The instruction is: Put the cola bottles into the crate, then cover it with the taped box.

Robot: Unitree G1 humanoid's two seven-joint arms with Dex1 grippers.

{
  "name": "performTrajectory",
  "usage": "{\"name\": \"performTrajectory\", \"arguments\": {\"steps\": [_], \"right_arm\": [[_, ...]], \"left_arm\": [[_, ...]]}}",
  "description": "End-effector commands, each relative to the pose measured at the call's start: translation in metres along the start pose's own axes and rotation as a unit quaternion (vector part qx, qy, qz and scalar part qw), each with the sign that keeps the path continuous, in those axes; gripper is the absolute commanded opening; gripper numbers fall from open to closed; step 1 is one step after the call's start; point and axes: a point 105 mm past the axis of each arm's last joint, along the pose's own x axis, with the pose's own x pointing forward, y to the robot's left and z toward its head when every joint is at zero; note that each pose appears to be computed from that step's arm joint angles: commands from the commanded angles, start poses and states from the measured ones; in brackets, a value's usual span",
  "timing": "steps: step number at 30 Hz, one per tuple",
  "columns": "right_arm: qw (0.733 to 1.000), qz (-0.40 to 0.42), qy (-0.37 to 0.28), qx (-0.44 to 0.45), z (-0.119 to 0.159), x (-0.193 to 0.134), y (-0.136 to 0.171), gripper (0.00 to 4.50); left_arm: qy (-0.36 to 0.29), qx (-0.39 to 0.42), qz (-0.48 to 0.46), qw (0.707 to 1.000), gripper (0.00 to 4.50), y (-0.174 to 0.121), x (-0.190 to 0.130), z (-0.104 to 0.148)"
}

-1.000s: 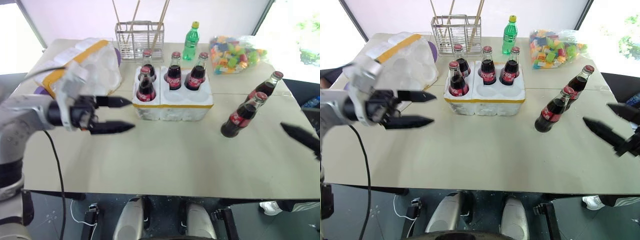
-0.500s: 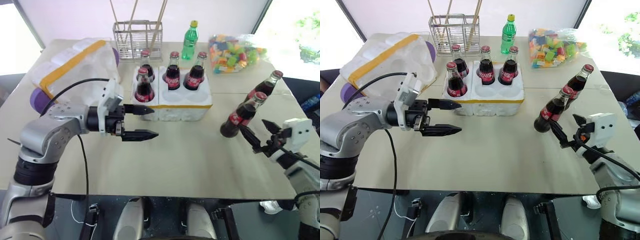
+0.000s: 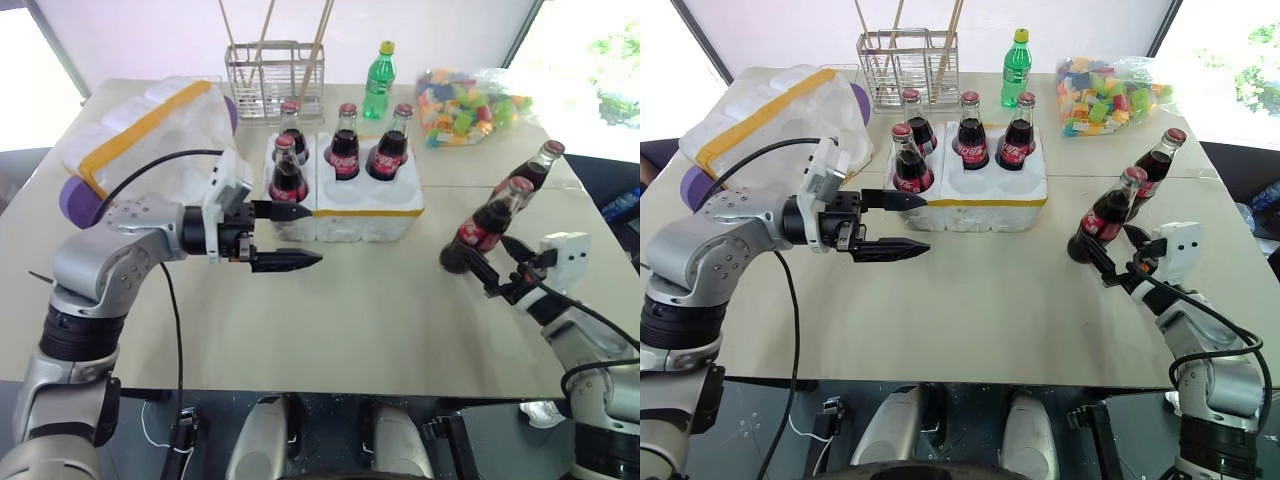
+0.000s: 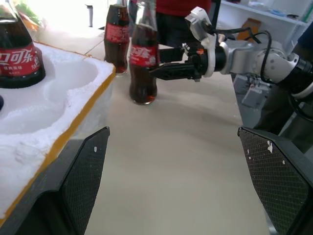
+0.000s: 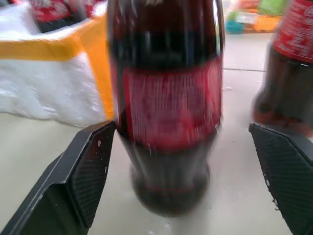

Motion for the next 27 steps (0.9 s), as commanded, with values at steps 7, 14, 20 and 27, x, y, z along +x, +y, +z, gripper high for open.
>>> {"name": "performTrajectory", "arguments": {"steps": [7,14,20,27], "right_arm": [[0.999,0.027,-0.033,0.003,0.014,0.030,0.008,4.50],[0.996,0.051,-0.071,-0.010,0.036,0.036,0.016,2.89],[0.982,0.101,-0.157,-0.015,0.102,0.044,0.041,2.89],[0.953,0.212,-0.216,-0.023,0.166,0.086,0.103,2.89]], "left_arm": [[-0.017,0.027,0.002,0.999,4.38,0.000,0.000,0.014],[-0.015,0.026,0.007,1.000,4.50,0.000,-0.003,0.014],[-0.015,0.028,0.013,0.999,4.50,0.000,-0.005,0.013],[-0.018,0.030,0.058,0.998,4.50,0.006,-0.018,0.013]]}}
